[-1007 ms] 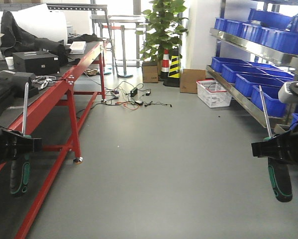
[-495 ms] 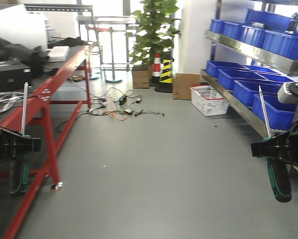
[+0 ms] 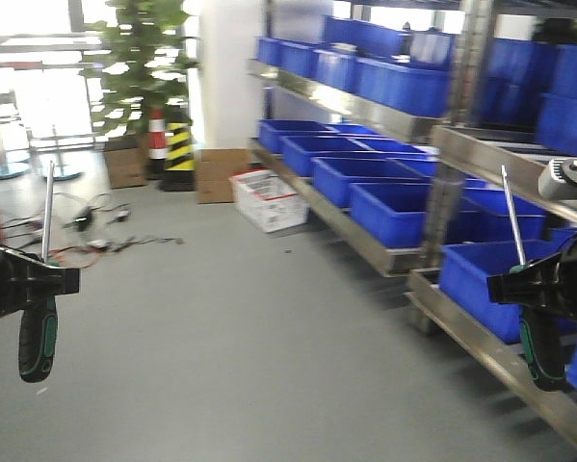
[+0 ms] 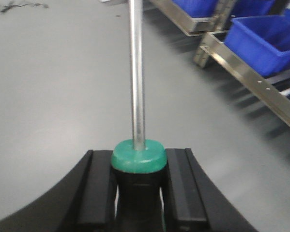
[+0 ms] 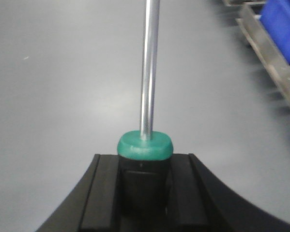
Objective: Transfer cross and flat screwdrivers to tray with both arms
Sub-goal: 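Drive the base to the grey tray at the roller shelves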
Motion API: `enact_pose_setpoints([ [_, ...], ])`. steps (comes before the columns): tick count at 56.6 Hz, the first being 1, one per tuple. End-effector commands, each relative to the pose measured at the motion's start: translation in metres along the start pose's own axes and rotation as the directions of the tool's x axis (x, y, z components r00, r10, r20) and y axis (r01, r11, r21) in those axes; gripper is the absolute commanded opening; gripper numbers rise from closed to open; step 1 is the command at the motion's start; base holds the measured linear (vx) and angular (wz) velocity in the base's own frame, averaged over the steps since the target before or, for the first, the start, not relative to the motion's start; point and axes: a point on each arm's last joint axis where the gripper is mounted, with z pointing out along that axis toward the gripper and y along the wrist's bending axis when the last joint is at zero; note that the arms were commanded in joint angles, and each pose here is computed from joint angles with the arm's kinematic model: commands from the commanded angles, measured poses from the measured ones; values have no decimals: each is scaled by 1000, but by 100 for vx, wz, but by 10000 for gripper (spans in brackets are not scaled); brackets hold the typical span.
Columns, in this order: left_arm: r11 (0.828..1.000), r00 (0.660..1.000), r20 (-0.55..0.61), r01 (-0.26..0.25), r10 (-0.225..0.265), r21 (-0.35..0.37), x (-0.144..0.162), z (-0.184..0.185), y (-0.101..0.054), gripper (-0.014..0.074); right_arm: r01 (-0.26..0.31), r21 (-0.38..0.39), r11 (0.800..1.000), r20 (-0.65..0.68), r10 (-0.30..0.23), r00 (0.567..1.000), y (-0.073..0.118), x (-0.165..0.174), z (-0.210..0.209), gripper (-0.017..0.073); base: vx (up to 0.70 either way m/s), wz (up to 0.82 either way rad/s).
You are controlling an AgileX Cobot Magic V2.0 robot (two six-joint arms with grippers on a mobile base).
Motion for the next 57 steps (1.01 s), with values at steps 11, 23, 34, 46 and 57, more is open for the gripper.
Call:
enact_pose_setpoints([
  [11, 1000, 990, 144, 9, -11, 10, -20, -17, -5, -3, 1, 4, 1000, 140, -2, 990, 0, -17, -18, -8, 42, -74],
  [23, 1000, 990, 144, 9, -11, 10, -20, -17, -5, -3, 0, 4, 1000, 140, -1, 990, 1, -17, -18, -8, 41, -77],
  [34, 1000, 990, 143, 10, -11, 10, -20, -16, -4, -3, 0, 4, 1000, 139, -1, 990, 1, -16, -18, -8, 39, -74],
  [46, 1000, 990, 141, 10, -11, 10, -19, -15, -4, -3, 0, 4, 1000, 139, -1, 990, 1, -16, -18, -8, 37, -75],
  [57, 1000, 990, 141, 10, -11, 10, -19, -15, -4, -3, 0, 4, 1000, 139, -1, 990, 1, -16, -18, -8, 35, -77],
])
